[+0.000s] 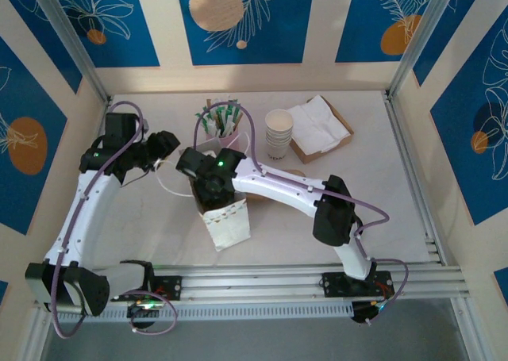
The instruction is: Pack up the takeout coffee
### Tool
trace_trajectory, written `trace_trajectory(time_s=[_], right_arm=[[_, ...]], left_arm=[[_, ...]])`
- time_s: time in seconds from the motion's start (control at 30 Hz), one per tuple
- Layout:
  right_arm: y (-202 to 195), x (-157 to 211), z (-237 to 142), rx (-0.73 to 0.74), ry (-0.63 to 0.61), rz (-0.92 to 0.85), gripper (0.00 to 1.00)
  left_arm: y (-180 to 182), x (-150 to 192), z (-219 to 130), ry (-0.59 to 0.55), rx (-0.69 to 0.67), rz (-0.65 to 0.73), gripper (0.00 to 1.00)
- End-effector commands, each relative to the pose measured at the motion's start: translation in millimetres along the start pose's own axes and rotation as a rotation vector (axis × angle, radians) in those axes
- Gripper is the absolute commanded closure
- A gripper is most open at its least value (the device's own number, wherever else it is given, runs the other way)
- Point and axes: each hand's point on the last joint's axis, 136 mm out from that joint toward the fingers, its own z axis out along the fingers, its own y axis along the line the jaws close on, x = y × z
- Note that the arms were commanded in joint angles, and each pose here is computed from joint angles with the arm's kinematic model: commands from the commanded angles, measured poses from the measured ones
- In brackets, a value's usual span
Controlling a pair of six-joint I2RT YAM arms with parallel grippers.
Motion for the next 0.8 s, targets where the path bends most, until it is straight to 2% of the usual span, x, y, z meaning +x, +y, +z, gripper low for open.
trace_trajectory(time_s=[0.0,0.47,0.77], right_arm=[[-2,22,14,0.024,0.103,-0.005,0.45],[0,11,-17,0.001,0.102,0.037,0.44],[-3,26,-5,0.017,0.171,0.033,0.44]], left_arm=[[-9,-6,-5,-0.022,0.046,0.066,0.45],[-4,20,-15,0.007,0.099,0.089,0.44],[0,27,-16,0.014,0.093,0.083,0.43]])
